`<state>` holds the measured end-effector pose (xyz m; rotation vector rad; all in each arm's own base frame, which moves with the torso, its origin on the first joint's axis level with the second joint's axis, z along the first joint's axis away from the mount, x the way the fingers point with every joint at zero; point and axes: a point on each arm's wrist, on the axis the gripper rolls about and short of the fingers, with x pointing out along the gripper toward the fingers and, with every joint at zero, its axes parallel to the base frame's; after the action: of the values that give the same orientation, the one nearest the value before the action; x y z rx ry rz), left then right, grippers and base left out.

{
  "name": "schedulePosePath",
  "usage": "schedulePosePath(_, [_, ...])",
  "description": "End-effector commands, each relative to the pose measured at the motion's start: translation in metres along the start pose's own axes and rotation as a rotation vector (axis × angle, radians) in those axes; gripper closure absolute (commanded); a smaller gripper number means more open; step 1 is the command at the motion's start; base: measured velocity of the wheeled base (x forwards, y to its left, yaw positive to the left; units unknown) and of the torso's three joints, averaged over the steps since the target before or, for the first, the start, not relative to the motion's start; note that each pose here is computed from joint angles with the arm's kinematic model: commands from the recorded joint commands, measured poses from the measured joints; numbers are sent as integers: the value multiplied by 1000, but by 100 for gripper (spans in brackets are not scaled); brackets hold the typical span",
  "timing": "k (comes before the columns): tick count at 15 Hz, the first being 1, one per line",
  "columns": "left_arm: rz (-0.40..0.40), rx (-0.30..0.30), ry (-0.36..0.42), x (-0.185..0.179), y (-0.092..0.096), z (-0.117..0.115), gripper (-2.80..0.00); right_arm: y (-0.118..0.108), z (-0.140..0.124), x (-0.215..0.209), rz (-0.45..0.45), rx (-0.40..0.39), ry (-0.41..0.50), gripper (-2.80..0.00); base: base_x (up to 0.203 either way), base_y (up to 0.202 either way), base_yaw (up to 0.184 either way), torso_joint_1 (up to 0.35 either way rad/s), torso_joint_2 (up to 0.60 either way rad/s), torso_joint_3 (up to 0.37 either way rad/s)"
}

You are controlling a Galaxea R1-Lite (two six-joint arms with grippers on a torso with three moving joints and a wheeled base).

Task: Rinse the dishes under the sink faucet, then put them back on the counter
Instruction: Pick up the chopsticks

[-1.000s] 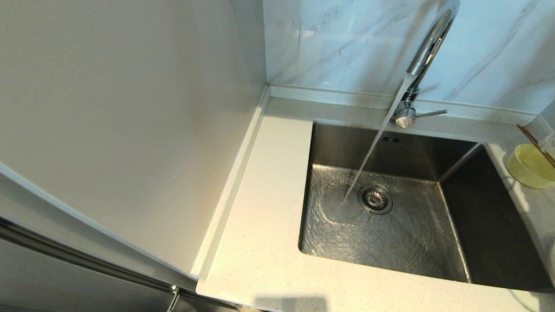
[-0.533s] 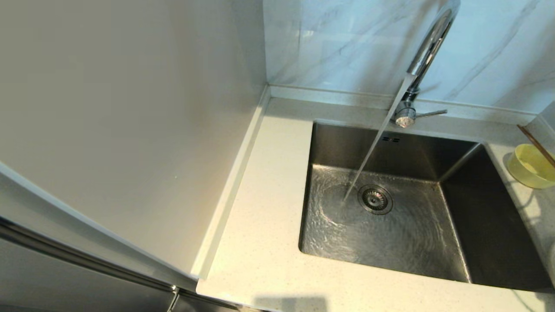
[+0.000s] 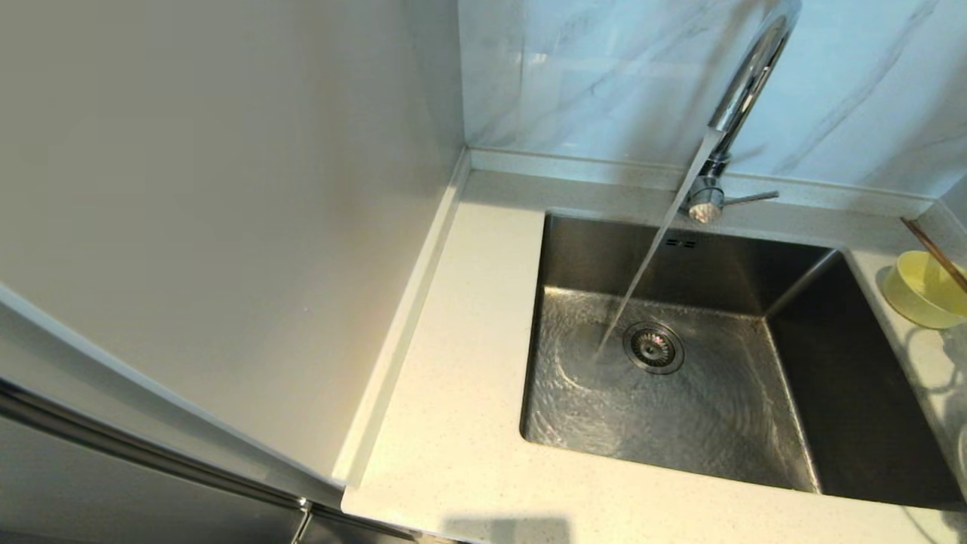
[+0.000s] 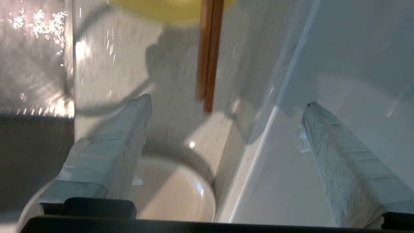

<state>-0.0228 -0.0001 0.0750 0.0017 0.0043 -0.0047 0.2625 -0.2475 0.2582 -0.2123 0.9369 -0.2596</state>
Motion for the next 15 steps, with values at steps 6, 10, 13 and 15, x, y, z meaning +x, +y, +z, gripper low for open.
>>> schedulePosePath(6, [0, 0, 0, 0, 0, 0, 0, 0, -5, 10, 37, 19, 44, -280, 0, 0, 0, 0, 0, 0])
schedulePosePath(10, [2, 0, 0, 0, 0, 0, 0, -2, -3, 22, 48, 19, 52, -280, 0, 0, 0, 0, 0, 0])
schedulePosePath(13, [0, 0, 0, 0, 0, 0, 0, 3, 0, 29, 63, 9, 58, -280, 0, 0, 0, 0, 0, 0])
schedulePosePath(15, [0, 0, 0, 0, 0, 0, 0, 7, 3, 32, 72, -2, 56, -280, 0, 0, 0, 0, 0, 0])
